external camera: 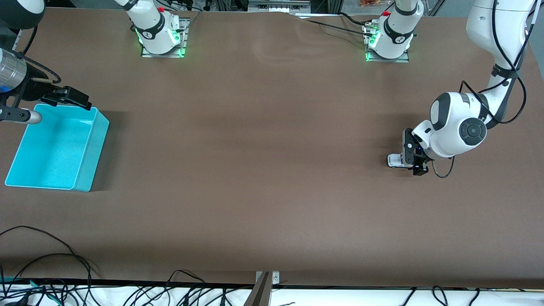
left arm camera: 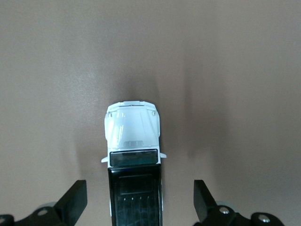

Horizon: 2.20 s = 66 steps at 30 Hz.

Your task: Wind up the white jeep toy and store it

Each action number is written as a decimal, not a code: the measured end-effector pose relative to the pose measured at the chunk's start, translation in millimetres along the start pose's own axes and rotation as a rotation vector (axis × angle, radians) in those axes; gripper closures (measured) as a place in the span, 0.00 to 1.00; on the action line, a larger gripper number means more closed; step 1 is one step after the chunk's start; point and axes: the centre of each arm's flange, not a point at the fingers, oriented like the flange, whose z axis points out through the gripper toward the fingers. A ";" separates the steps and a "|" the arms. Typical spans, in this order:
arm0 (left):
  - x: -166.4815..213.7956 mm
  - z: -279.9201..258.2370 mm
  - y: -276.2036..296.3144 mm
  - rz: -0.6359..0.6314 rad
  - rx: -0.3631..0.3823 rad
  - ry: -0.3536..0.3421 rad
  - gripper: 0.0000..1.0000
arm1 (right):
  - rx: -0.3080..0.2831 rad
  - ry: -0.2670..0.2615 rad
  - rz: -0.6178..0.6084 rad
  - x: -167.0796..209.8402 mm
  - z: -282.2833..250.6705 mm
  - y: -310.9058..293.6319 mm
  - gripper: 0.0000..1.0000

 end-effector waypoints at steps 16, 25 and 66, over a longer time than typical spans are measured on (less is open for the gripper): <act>2.0 22.6 -0.8 0.032 0.006 -0.012 0.29 | 0.000 0.000 0.000 0.0 0.0 0.0 0.00; 2.2 21.8 -1.8 0.038 0.013 -0.014 0.48 | 0.000 0.000 0.000 0.0 0.1 0.0 0.00; -210.2 25.3 21.9 -0.033 0.048 -0.071 0.48 | 0.000 0.000 0.000 0.0 0.1 0.0 0.00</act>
